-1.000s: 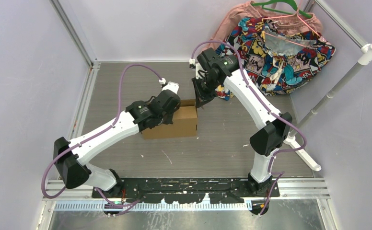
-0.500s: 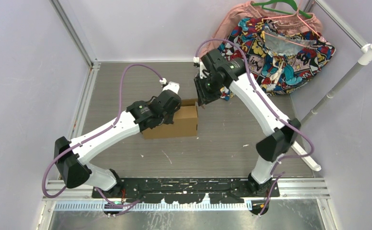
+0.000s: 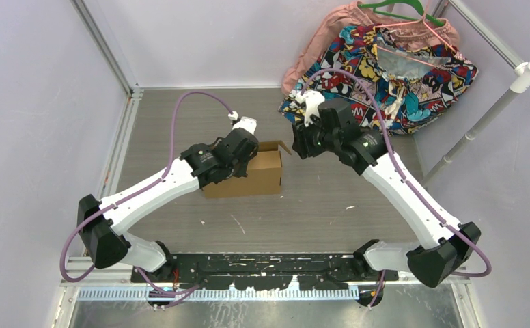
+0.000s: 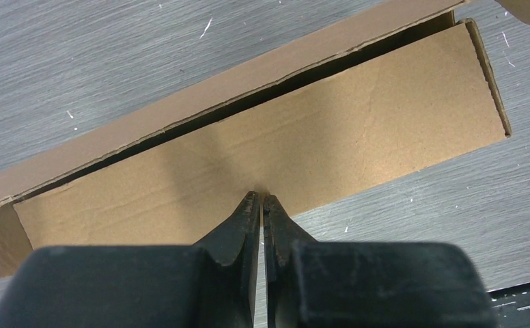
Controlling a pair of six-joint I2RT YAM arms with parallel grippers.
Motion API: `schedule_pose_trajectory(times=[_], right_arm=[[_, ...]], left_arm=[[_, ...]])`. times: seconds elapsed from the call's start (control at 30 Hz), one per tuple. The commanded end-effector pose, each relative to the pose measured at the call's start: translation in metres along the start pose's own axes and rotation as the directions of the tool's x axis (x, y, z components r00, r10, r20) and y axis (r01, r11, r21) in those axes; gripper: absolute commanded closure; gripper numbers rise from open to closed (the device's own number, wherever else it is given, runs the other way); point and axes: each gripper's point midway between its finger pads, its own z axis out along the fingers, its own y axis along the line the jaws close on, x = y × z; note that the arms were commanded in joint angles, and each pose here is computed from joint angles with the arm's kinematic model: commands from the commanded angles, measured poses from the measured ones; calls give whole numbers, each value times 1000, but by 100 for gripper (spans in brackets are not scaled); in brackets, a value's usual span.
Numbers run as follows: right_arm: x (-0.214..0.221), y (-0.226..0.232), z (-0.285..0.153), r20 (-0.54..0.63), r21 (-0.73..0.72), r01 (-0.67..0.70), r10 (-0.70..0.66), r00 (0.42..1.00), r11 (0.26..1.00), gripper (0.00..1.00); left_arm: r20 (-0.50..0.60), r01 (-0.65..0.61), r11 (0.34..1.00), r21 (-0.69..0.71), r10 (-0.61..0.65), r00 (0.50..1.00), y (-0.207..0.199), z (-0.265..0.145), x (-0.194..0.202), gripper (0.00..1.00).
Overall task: Fold the paper box
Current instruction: Close the paper box at the center of the board.
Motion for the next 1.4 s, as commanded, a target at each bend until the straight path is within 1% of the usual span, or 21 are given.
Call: schedule_pose_trajectory(times=[0.0,0.03,0.23,0.37,0.53,0.63,0.97,1.37], right_arm=[[-28,1,0,199,-10,92,-88,976,996,52],[-30,1,0,215,-11,101,-96,972,995,52],[-25,5,13,209,-40,129,-118,971,991,59],[-29,14,13,231,-85,139,-117,966,987,60],[-28,20,17,215,-123,151,-122,969,981,60],[-26,24,18,208,-143,154,-123,970,978,63],[-11,21,36,135,-133,154,-136,981,979,65],[-7,17,47,103,-106,157,-146,984,982,69]], left_arm=[[-10,-14,1000,-12,14,1000,0,1,1,92],[-10,-14,1000,-12,14,1000,0,1,1,92],[-9,-18,1000,-13,18,1000,0,0,0,92],[-10,-20,1000,-14,20,1000,1,0,0,92],[-9,-20,1000,-14,20,1000,1,-1,-1,92],[-8,-20,1000,-14,20,1000,1,-1,-1,92],[-11,-22,1000,-14,22,1000,1,-1,-1,92],[-10,-20,1000,-14,20,1000,1,-2,-1,92]])
